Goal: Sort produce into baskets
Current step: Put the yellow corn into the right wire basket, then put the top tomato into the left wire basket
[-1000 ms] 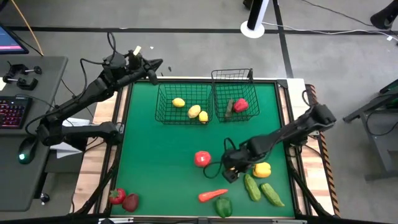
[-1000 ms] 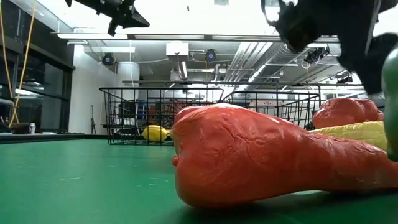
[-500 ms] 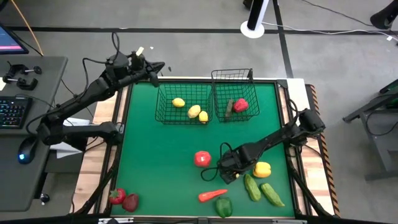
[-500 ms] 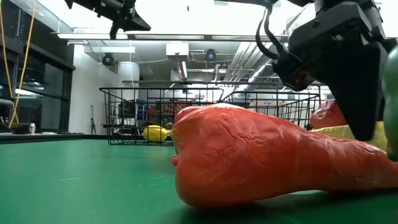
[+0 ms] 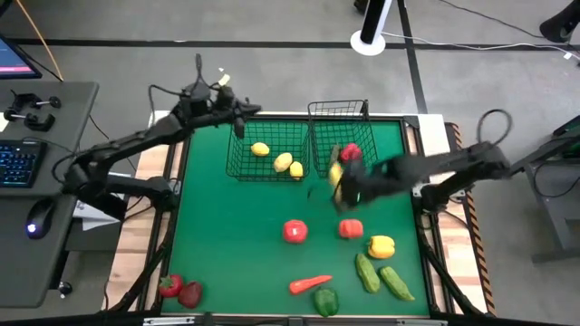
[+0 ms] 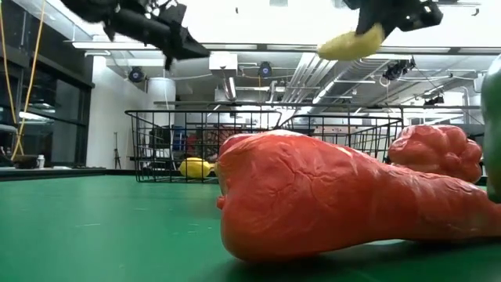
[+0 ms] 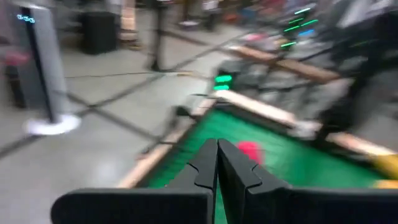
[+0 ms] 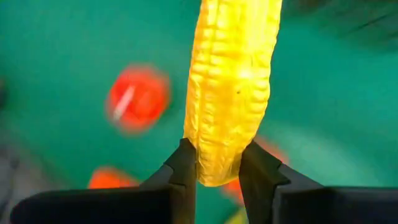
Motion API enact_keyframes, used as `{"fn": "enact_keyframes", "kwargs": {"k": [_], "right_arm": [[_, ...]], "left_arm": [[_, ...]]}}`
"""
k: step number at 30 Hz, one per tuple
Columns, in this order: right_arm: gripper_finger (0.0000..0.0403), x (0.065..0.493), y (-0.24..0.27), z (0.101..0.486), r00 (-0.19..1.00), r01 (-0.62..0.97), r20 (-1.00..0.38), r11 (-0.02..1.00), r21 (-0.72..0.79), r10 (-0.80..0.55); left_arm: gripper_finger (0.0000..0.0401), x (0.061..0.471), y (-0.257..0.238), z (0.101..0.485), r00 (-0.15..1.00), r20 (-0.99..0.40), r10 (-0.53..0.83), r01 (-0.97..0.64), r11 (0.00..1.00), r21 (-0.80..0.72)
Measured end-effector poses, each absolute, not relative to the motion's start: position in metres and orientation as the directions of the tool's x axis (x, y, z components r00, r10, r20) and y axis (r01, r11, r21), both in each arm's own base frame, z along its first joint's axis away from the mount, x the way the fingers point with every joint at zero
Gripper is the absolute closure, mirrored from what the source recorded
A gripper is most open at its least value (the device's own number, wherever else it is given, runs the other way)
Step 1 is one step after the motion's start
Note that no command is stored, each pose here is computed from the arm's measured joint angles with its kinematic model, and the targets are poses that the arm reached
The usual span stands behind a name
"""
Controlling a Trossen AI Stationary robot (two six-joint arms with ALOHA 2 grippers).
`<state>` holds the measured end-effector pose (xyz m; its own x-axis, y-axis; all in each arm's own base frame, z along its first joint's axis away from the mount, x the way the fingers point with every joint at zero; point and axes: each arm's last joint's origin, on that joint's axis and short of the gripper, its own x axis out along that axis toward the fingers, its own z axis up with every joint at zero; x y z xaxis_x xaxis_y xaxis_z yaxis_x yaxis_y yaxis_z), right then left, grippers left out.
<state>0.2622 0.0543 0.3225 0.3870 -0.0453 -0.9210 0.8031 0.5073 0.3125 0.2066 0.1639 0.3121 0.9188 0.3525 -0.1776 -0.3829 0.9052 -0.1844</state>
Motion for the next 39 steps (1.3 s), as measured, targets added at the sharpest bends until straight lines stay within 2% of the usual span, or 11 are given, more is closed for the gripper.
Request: {"fn": "enact_keyframes", "kwargs": {"k": [5, 8, 10, 12, 15, 18, 22, 25, 28, 33, 39], "right_arm": [[0.0326, 0.240, -0.027, 0.327, 0.307, 0.932, -0.887, 0.297, 0.207, -0.344], [0.0319, 0.235, -0.075, 0.317, 0.277, 0.950, -0.867, 0.252, 0.184, -0.415], [0.0302, 0.233, -0.102, 0.303, 0.304, 0.942, -0.860, 0.264, 0.207, -0.410], [0.0274, 0.233, -0.126, 0.288, 0.403, 0.909, -0.832, 0.274, 0.315, -0.381], [0.0217, 0.234, -0.148, 0.263, 0.543, 0.833, -0.792, 0.300, 0.465, -0.280], [0.0158, 0.232, -0.154, 0.249, 0.581, 0.801, -0.792, 0.303, 0.516, -0.187], [0.0108, 0.230, -0.131, 0.252, 0.514, 0.805, -0.848, 0.413, 0.426, -0.128], [0.0100, 0.225, -0.096, 0.271, 0.494, 0.763, -0.863, 0.530, 0.370, -0.108], [0.0099, 0.212, -0.048, 0.293, 0.540, 0.697, -0.837, 0.602, 0.389, -0.084], [0.0098, 0.179, 0.023, 0.304, 0.481, 0.707, -0.876, 0.588, 0.394, 0.009], [0.0098, 0.179, 0.081, 0.291, 0.457, 0.756, -0.889, 0.537, 0.375, -0.023]], "left_arm": [[0.0401, 0.223, 0.153, 0.283, 0.990, -0.058, 0.129, -0.141, 0.880, -0.454], [0.0401, 0.228, 0.138, 0.285, 0.996, -0.005, 0.087, -0.080, 0.885, -0.458], [0.0401, 0.230, 0.131, 0.288, 0.997, 0.006, 0.078, -0.067, 0.895, -0.442], [0.0401, 0.232, 0.128, 0.289, 0.998, 0.007, 0.065, -0.055, 0.898, -0.436], [0.0401, 0.234, 0.125, 0.291, 0.998, 0.011, 0.057, -0.045, 0.878, -0.477], [0.0401, 0.237, 0.122, 0.293, 0.997, 0.017, 0.080, -0.060, 0.854, -0.516], [0.0401, 0.241, 0.115, 0.293, 0.990, 0.021, 0.137, -0.102, 0.822, -0.560], [0.0401, 0.247, 0.104, 0.293, 0.990, 0.021, 0.143, -0.103, 0.801, -0.589], [0.0401, 0.254, 0.087, 0.293, 0.991, 0.021, 0.135, -0.096, 0.797, -0.596], [0.0401, 0.265, 0.051, 0.290, 0.984, -0.013, 0.175, -0.153, 0.818, -0.555], [0.0401, 0.271, 0.009, 0.293, 0.963, -0.212, 0.164, -0.243, 0.869, -0.431]]}}
